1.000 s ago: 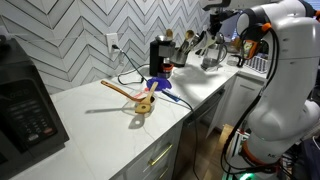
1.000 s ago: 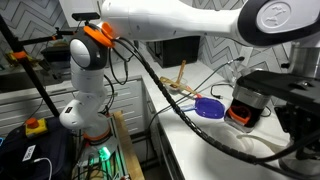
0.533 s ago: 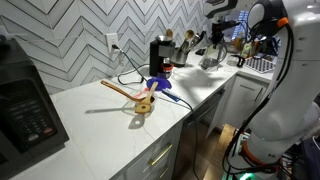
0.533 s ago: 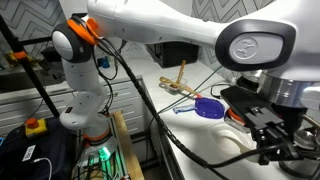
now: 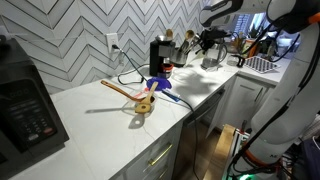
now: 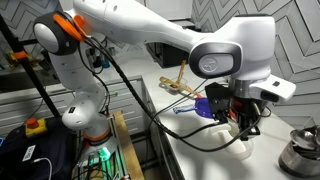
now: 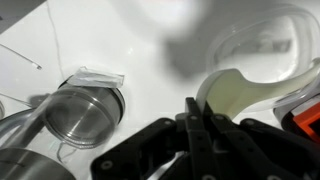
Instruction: Put the spoon inside the container
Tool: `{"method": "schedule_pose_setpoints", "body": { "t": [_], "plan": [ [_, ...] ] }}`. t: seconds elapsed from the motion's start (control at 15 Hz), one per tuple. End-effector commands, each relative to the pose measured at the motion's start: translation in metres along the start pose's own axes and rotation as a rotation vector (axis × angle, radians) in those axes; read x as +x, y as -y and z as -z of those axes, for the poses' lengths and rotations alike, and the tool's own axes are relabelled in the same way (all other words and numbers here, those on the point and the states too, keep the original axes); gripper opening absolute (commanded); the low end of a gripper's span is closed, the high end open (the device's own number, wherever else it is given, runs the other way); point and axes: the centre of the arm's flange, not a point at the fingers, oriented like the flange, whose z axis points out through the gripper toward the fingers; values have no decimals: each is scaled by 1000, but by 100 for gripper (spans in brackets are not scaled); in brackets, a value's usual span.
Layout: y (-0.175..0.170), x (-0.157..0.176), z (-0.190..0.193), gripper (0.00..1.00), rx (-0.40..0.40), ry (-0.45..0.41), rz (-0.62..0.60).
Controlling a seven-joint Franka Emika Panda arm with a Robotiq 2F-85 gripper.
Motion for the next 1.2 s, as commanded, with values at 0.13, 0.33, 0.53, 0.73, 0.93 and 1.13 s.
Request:
{"method": "schedule_pose_setpoints", "body": {
  "t": [0.13,0.33,0.53,0.73,0.93,1.13],
  "plan": [
    [44,-9,-34,1,1,-43,-18],
    [27,4,-41,1,12,-43,-52],
    [5,6,-48,1,30,-17,-73],
    [-1,0,-58,1,32,-5,-68],
    [13,-5,-69,1,32,-2,-77],
    [19,-3,-76,1,30,14,-60]
  ]
}}
